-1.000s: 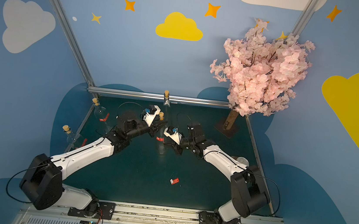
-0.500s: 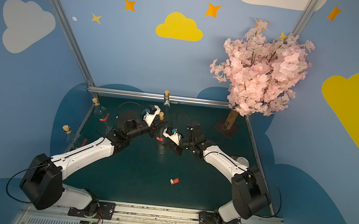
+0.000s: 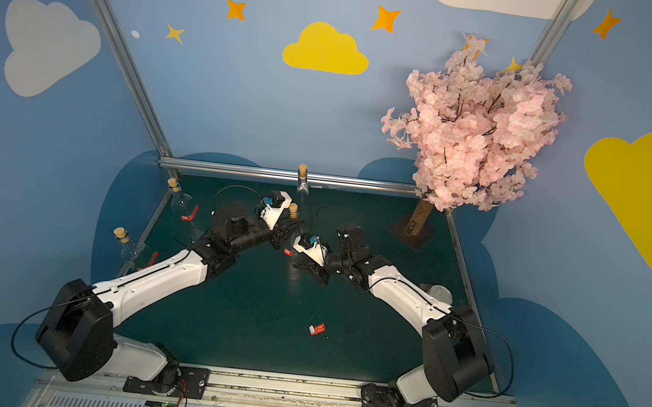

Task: Remove the label from the bottle
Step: Tear open the label from the bottle.

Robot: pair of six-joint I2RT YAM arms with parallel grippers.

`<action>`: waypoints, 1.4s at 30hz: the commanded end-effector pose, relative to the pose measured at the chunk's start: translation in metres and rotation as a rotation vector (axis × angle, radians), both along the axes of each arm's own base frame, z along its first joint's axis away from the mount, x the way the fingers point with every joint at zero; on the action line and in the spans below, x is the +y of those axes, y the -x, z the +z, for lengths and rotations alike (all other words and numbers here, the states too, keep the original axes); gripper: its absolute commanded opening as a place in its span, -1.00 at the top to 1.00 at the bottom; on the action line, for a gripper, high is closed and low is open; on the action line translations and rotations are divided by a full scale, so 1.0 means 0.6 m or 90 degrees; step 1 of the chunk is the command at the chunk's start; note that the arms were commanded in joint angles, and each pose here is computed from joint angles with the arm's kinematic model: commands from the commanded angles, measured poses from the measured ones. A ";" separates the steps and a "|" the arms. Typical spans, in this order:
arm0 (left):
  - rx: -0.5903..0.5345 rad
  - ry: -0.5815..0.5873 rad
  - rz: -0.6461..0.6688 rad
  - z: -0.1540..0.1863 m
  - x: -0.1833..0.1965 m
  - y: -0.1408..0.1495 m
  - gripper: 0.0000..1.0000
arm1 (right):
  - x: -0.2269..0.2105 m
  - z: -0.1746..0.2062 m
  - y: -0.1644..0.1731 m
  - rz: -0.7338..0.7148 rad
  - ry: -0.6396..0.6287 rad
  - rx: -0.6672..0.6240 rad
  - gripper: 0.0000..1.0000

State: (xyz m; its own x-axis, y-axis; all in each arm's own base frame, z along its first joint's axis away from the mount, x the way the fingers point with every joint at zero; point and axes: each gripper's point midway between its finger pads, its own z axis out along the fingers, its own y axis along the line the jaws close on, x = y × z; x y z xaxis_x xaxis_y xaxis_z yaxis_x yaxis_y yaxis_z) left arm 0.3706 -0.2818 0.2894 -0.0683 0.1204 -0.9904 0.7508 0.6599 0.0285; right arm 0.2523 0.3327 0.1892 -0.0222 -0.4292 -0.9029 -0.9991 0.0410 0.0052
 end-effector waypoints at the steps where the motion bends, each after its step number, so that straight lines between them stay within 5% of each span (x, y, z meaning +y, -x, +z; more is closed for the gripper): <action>1: 0.031 -0.083 0.063 -0.062 0.031 -0.028 0.67 | 0.002 0.023 0.038 0.047 -0.020 0.009 1.00; 42: 0.032 -0.088 0.062 -0.063 0.030 -0.026 0.66 | 0.013 0.008 0.043 0.067 -0.012 0.025 1.00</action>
